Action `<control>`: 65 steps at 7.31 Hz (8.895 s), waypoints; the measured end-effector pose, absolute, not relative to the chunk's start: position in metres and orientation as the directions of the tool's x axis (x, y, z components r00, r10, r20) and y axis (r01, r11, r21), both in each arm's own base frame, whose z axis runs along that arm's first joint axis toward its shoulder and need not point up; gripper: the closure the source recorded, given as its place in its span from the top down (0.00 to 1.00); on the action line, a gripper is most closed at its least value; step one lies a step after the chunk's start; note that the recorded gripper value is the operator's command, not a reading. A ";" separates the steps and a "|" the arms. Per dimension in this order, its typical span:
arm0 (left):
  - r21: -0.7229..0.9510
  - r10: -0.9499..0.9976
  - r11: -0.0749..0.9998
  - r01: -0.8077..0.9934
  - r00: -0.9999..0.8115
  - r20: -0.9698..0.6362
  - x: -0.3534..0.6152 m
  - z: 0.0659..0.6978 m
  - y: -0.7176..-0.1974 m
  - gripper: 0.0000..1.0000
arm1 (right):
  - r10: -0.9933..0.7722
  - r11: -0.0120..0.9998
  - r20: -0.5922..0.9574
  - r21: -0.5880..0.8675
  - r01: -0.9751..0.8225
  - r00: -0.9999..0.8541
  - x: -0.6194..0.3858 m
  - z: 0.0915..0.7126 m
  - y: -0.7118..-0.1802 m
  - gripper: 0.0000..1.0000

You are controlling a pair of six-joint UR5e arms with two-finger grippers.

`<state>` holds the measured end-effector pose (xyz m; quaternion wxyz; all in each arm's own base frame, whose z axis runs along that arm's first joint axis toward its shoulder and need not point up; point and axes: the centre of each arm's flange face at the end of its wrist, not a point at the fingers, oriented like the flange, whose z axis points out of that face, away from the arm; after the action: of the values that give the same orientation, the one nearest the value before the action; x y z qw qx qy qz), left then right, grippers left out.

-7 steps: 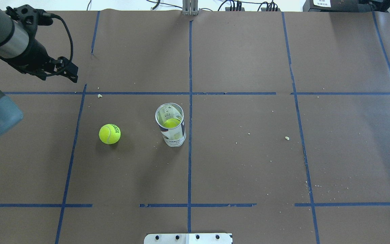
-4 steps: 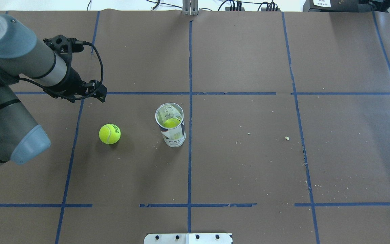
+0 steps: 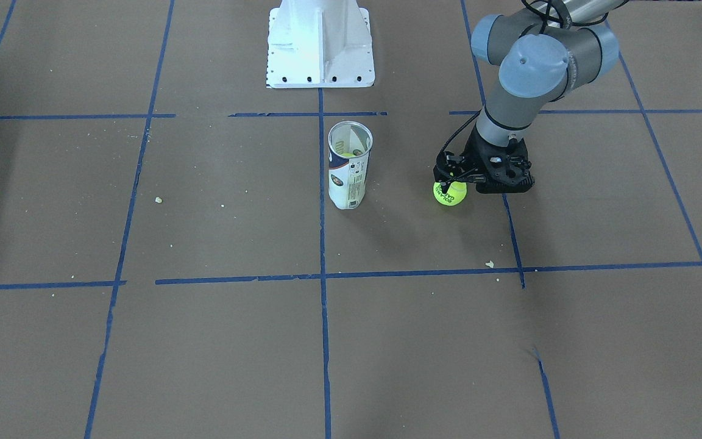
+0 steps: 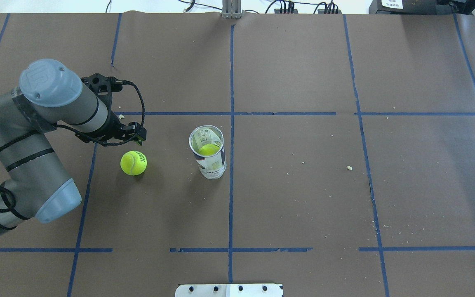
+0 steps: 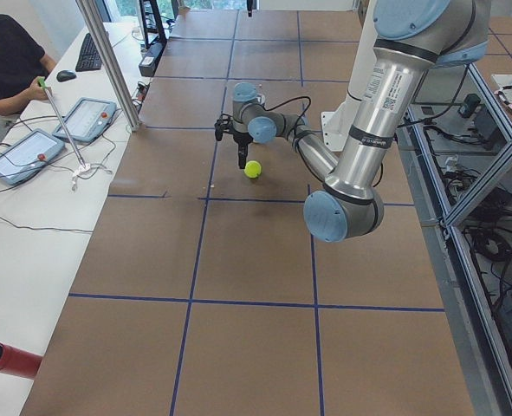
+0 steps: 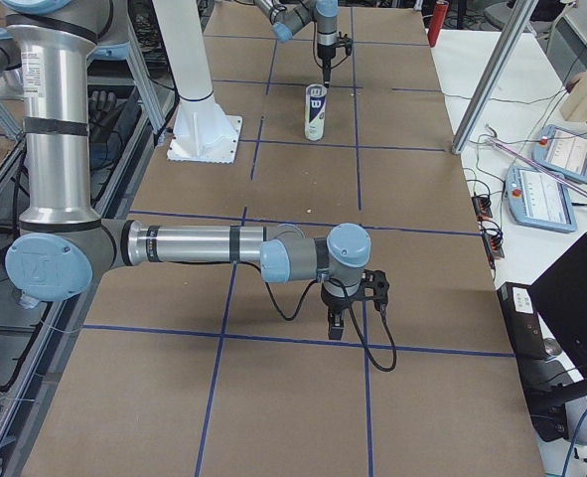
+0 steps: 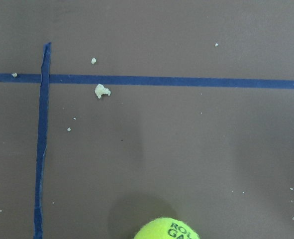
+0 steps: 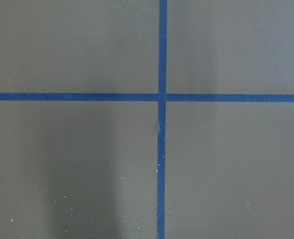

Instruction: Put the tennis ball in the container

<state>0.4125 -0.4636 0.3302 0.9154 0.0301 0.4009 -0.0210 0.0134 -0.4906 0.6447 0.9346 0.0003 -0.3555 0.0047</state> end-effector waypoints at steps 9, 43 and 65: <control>0.038 0.024 0.999 0.006 0.676 -0.736 0.456 0.359 -0.450 1.00 | 0.008 1.000 0.665 -0.003 -0.009 0.747 0.013 0.645 -0.491 1.00; -0.123 -0.127 0.991 0.052 0.640 -0.758 0.444 0.064 -0.451 1.00 | 0.008 1.000 0.665 -0.003 -0.009 0.747 0.013 0.645 -0.491 1.00; 0.089 0.099 0.995 -0.052 0.711 -0.696 -0.069 0.636 -0.495 1.00 | 0.008 1.000 0.665 -0.003 -0.009 0.747 0.013 0.645 -0.491 1.00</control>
<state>-0.0688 -0.4954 0.6355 0.9244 0.0314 0.3778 0.0407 0.0134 -0.4906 0.6446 0.9346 0.0004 -0.3556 0.0047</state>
